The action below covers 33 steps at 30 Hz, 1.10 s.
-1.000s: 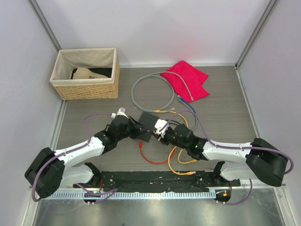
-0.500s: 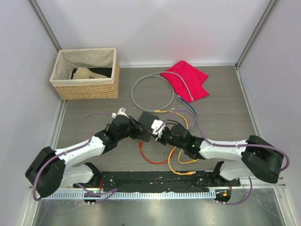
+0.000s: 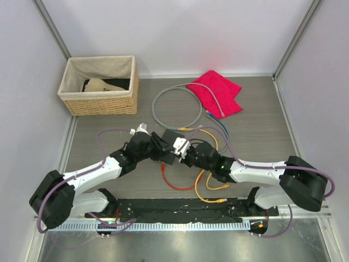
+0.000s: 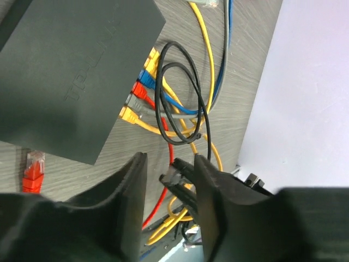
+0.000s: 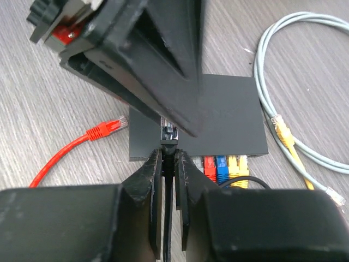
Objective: Insert the plug into the switch port
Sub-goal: Insert the connector into the switch port.
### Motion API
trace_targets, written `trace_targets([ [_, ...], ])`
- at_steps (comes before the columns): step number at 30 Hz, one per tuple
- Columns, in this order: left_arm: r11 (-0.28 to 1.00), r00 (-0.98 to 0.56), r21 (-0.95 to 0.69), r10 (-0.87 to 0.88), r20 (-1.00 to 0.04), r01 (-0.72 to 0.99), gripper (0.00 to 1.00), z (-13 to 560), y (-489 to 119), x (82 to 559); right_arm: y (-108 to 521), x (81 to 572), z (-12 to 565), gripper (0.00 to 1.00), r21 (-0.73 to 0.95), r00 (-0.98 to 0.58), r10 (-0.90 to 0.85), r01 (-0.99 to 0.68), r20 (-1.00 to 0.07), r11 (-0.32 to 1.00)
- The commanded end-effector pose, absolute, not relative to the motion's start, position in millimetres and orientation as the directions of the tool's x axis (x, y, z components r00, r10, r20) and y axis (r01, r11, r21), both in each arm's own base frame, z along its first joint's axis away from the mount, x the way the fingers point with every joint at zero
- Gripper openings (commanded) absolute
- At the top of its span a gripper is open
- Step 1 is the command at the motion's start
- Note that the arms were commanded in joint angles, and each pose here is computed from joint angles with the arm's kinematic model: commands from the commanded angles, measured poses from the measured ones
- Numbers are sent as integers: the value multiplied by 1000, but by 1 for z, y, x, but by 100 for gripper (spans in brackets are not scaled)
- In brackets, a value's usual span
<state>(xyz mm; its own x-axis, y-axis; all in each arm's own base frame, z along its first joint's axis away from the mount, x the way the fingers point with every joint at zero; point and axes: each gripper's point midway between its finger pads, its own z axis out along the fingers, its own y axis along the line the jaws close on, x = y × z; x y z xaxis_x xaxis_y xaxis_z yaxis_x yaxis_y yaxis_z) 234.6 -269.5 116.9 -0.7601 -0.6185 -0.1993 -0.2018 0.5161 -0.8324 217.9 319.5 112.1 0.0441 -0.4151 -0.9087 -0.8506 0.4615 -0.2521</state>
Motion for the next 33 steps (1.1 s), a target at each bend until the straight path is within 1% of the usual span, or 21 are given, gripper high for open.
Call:
trace_targets([
  [1,650,-732,-758,-541,-414,-52,48,138,-256,254,326,217,119,1,-209,-5,-421,-863,-907,460],
  [2,682,-724,-730,-526,-446,-47,58,137,-248,259,324,215,113,1,-186,-37,-430,-866,-902,465],
  [3,704,-710,-710,-514,-481,-29,63,140,-243,263,323,210,103,1,-157,-65,-450,-884,-890,440],
  [5,773,-696,-634,-451,-558,7,75,134,-227,270,321,207,91,1,-119,-114,-472,-892,-874,437],
  [7,811,-687,-585,-414,-597,19,80,126,-215,275,317,205,79,1,-91,-155,-498,-896,-853,435],
  [8,838,-685,-544,-381,-621,28,85,119,-205,279,316,204,76,1,-79,-171,-502,-896,-848,438],
  [10,856,-691,-514,-339,-638,55,88,110,-202,282,313,204,68,1,-56,-205,-518,-894,-830,445],
  [12,888,-715,-456,-277,-642,65,88,92,-197,285,311,205,63,1,-41,-233,-531,-890,-815,454],
  [14,892,-734,-444,-248,-632,81,88,84,-201,285,306,206,53,1,-29,-262,-551,-886,-792,463],
  [19,906,-807,-410,-162,-568,107,86,49,-208,279,300,210,44,1,-2,-311,-555,-871,-771,491],
  [23,906,-834,-407,-132,-536,118,84,37,-211,274,299,218,43,1,6,-330,-535,-855,-778,518],
  [28,914,-850,-389,-114,-515,113,79,26,-209,271,302,226,39,1,8,-343,-534,-847,-772,532],
  [33,922,-859,-373,-103,-501,108,74,20,-206,268,307,231,41,1,21,-346,-506,-840,-791,542],
])
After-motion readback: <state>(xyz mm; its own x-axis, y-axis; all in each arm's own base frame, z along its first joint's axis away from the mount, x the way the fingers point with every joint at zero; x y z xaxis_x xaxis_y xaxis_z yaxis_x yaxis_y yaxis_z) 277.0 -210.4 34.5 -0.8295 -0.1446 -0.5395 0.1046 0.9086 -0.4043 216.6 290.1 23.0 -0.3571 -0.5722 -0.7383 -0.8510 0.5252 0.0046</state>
